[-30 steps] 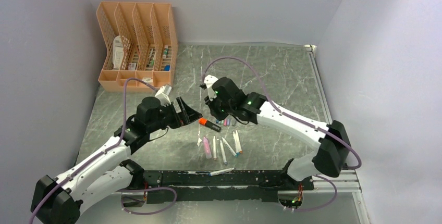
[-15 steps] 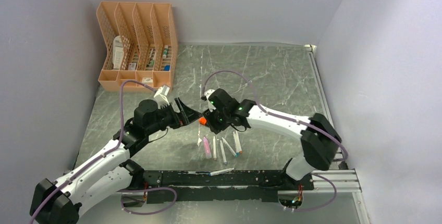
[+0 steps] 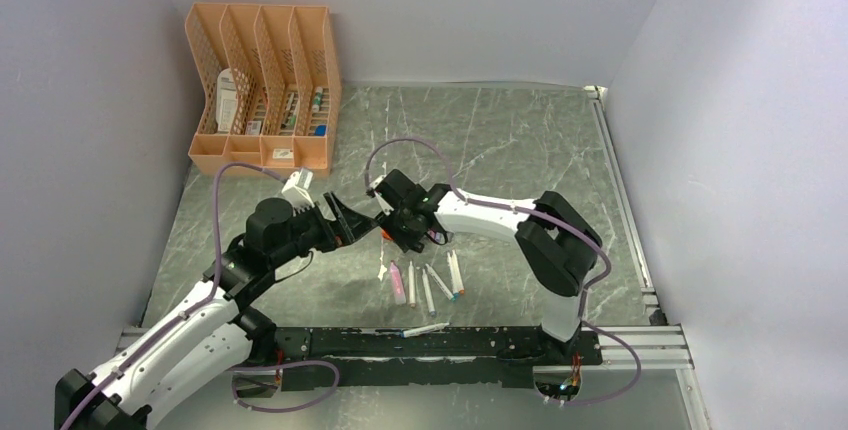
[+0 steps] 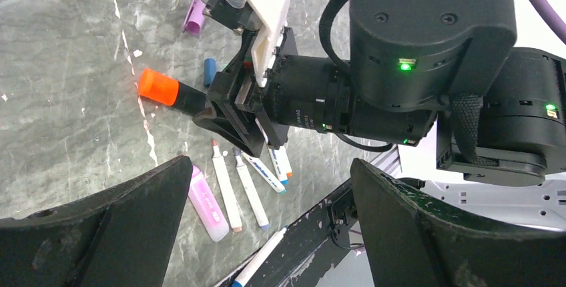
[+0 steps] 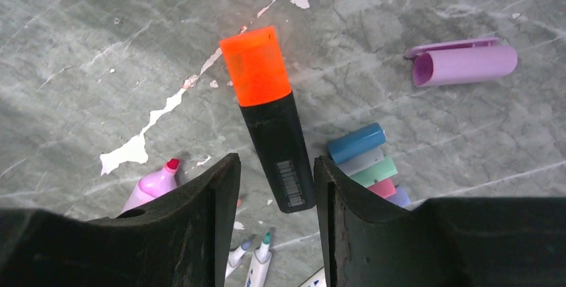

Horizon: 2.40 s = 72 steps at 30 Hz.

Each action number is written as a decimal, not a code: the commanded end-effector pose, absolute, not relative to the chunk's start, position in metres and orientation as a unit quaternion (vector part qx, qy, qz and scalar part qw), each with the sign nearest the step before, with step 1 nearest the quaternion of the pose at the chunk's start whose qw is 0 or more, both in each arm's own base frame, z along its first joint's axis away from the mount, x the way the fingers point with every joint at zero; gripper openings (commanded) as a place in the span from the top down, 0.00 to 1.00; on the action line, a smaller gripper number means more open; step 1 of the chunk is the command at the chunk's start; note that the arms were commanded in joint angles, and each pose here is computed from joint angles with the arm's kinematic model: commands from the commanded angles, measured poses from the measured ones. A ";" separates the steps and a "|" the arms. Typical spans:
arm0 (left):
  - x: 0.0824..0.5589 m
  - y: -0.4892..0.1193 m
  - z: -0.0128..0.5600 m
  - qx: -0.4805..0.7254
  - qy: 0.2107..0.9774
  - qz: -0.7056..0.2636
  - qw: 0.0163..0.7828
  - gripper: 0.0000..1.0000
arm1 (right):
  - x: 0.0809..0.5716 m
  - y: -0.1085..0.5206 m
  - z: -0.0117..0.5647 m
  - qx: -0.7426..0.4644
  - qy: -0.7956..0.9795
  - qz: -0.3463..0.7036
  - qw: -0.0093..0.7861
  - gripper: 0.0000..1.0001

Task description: Open the pen caps

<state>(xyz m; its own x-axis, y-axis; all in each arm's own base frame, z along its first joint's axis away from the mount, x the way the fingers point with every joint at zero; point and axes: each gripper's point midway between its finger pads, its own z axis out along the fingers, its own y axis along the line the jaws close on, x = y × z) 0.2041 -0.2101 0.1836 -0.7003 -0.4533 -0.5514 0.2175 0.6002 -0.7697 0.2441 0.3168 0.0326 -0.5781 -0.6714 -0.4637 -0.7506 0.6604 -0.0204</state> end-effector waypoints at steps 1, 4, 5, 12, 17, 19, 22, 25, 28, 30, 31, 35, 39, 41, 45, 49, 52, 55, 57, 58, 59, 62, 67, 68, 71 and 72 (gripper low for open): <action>0.209 -0.204 0.194 -0.077 0.805 -0.432 0.399 0.01 | 0.253 0.321 0.027 -0.416 0.878 0.077 0.224 0.56; 0.209 -0.205 0.194 -0.076 0.805 -0.433 0.397 0.01 | 0.251 0.322 0.020 -0.421 0.878 0.078 0.216 0.55; 0.209 -0.205 0.194 -0.075 0.805 -0.434 0.397 0.01 | 0.251 0.321 0.017 -0.422 0.878 0.077 0.212 0.55; 0.208 -0.205 0.195 -0.073 0.806 -0.433 0.397 0.01 | 0.236 0.314 -0.004 -0.428 0.882 0.079 0.179 0.61; 0.208 -0.205 0.195 -0.075 0.805 -0.434 0.398 0.01 | 0.227 0.308 -0.007 -0.432 0.881 0.084 0.173 0.84; 0.209 -0.205 0.194 -0.076 0.805 -0.434 0.398 0.01 | 0.228 0.310 -0.006 -0.433 0.879 0.086 0.178 0.88; 0.211 -0.205 0.193 -0.079 0.806 -0.432 0.397 0.01 | 0.234 0.315 0.000 -0.430 0.877 0.089 0.194 0.92; 0.213 -0.202 0.191 -0.087 0.806 -0.425 0.403 0.01 | 0.243 0.324 0.014 -0.421 0.875 0.109 0.214 0.94; 0.218 -0.196 0.189 -0.107 0.800 -0.419 0.416 0.01 | 0.252 0.334 0.034 -0.403 0.870 0.153 0.237 0.95; 0.222 -0.192 0.187 -0.127 0.794 -0.417 0.425 0.01 | 0.257 0.335 0.047 -0.388 0.868 0.183 0.248 0.96; 0.225 -0.190 0.187 -0.141 0.787 -0.419 0.430 0.01 | 0.259 0.335 0.052 -0.380 0.869 0.198 0.249 0.96; 0.235 -0.181 0.172 -0.190 0.775 -0.412 0.440 0.01 | 0.266 0.328 0.063 -0.355 0.868 0.236 0.254 0.96; 0.241 -0.182 0.153 -0.220 0.762 -0.428 0.433 0.01 | 0.267 0.325 0.075 -0.342 0.864 0.265 0.257 0.96; 0.244 -0.187 0.148 -0.225 0.756 -0.444 0.425 0.01 | 0.266 0.326 0.086 -0.338 0.859 0.281 0.263 0.96; 0.252 -0.198 0.145 -0.226 0.747 -0.467 0.416 0.01 | 0.260 0.329 0.104 -0.334 0.849 0.306 0.271 0.96; 0.263 -0.205 0.144 -0.241 0.731 -0.485 0.416 0.01 | 0.255 0.329 0.110 -0.332 0.846 0.313 0.276 0.95; 0.273 -0.210 0.145 -0.246 0.721 -0.496 0.418 0.01 | 0.253 0.328 0.107 -0.331 0.848 0.313 0.271 0.95; 0.283 -0.220 0.147 -0.243 0.719 -0.505 0.412 0.02 | 0.251 0.330 0.105 -0.333 0.848 0.314 0.269 0.95; 0.288 -0.226 0.148 -0.240 0.713 -0.516 0.409 0.02 | 0.250 0.332 0.106 -0.334 0.847 0.314 0.269 0.95; 0.290 -0.229 0.149 -0.239 0.710 -0.522 0.407 0.02 | 0.249 0.333 0.106 -0.335 0.847 0.314 0.269 0.95; 0.292 -0.233 0.146 -0.241 0.712 -0.525 0.399 0.03 | 0.249 0.333 0.106 -0.335 0.847 0.313 0.269 0.95; 0.296 -0.240 0.143 -0.243 0.713 -0.530 0.389 0.03 | 0.249 0.336 0.108 -0.337 0.845 0.317 0.270 0.95; 0.299 -0.246 0.141 -0.248 0.710 -0.538 0.381 0.03 | 0.247 0.338 0.106 -0.341 0.844 0.317 0.266 0.95; 0.300 -0.248 0.140 -0.248 0.711 -0.537 0.379 0.04 | 0.247 0.339 0.106 -0.342 0.844 0.317 0.266 0.95; 0.301 -0.256 0.139 -0.243 0.713 -0.541 0.374 0.07 | 0.248 0.339 0.107 -0.342 0.843 0.318 0.268 0.95; 0.301 -0.259 0.139 -0.241 0.715 -0.540 0.371 0.08 | 0.248 0.340 0.108 -0.343 0.843 0.317 0.268 0.95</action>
